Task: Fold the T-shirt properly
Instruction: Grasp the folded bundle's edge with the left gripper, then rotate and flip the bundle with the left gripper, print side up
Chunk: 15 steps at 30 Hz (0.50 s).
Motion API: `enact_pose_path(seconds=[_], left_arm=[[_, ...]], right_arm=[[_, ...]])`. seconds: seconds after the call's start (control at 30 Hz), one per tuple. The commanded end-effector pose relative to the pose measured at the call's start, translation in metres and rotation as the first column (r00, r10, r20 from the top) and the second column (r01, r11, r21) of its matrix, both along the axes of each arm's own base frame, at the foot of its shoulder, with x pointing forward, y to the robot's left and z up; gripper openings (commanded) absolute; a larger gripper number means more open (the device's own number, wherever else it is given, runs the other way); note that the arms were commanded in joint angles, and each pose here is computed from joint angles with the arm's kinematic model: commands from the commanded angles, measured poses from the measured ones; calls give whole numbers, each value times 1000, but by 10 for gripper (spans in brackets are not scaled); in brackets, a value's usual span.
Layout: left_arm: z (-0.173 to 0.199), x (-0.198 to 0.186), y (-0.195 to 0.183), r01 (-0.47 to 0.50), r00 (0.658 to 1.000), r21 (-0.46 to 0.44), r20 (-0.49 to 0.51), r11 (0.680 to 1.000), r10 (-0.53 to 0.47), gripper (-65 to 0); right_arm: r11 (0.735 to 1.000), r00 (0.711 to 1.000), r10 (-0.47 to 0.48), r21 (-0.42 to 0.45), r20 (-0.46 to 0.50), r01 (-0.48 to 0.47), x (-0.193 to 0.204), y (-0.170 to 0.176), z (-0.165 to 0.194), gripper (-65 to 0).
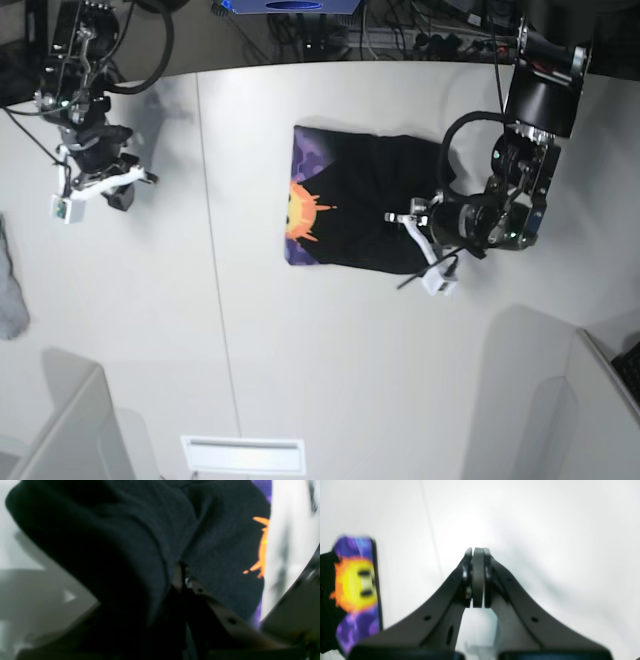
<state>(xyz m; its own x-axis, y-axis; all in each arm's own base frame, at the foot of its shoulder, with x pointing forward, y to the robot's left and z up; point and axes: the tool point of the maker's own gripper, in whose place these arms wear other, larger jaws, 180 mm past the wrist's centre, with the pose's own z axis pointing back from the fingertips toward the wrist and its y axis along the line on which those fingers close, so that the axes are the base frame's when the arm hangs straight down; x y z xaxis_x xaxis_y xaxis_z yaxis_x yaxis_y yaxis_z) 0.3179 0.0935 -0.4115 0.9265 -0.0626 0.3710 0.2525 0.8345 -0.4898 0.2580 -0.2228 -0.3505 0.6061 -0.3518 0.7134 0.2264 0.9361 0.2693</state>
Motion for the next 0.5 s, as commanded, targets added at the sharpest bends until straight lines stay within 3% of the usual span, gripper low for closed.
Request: enact_pose_path(seconds=[0.0, 0.1, 0.23, 0.3, 0.43, 0.47], left_arm=[[14, 11, -11, 58, 997, 2, 55, 998, -58, -650], [9, 10, -27, 219, 970, 142, 73, 965, -231, -650], [0, 7, -36, 386, 898, 315, 85, 867, -431, -650], [-2, 6, -40, 490, 821, 391, 94, 779, -563, -650], [-6, 2, -50, 635, 617, 527, 93, 565, -781, -650], [-6, 1, -54, 650, 569, 550, 107, 525, -816, -650]], right_arm=[[1000, 999, -15, -20, 30, 16, 1, -10, 6, -650], [997, 997, -77, -12, 9, 77, -12, -24, -1, -650], [992, 992, -126, -10, -32, 125, -33, -34, -11, -650], [990, 989, -141, -14, -37, 141, -37, -38, -12, -650], [988, 986, -157, -10, -60, 157, -48, -38, -19, -650], [987, 985, -158, -9, -65, 158, -50, -37, -20, -650]])
